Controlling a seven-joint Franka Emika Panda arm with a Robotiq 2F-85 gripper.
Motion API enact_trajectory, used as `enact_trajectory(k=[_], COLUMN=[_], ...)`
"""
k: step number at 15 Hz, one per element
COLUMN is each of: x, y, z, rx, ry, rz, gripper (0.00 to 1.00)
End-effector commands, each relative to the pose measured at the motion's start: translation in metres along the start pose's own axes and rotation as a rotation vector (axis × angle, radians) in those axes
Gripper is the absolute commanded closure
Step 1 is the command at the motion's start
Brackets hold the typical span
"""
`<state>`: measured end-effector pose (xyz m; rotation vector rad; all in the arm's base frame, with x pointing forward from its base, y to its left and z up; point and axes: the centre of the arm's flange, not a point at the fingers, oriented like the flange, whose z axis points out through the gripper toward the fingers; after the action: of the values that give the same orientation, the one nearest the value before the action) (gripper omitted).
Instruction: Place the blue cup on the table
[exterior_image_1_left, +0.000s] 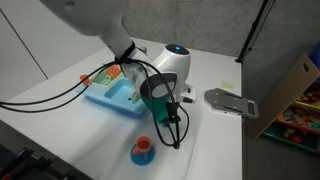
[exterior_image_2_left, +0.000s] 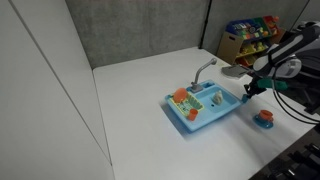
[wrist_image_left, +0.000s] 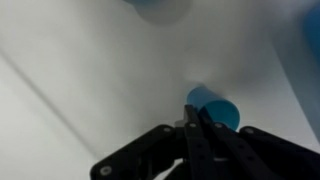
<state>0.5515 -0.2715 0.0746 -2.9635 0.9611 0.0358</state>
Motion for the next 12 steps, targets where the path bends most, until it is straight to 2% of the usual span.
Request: enact_trajectory(k=[1,2,3,9,11,12], x=[-0.002,-0.002,-0.002,-0.003,-0.001,0.000], y=[0.005,0.005,0.005,0.006,0.009,0.011], z=[0.000,0.000,0.000,-0.022,-0.034,-0.042], rx=[0.030,0.031,0.031,0.023,0.012,0.011], ry=[0.010,0.011,0.010,0.025,0.039,0.045], rz=[-0.014,-0.014,-0.014,-0.001,0.016,0.021], gripper=[0.84,0.68,0.63,0.15,0.01,0.00])
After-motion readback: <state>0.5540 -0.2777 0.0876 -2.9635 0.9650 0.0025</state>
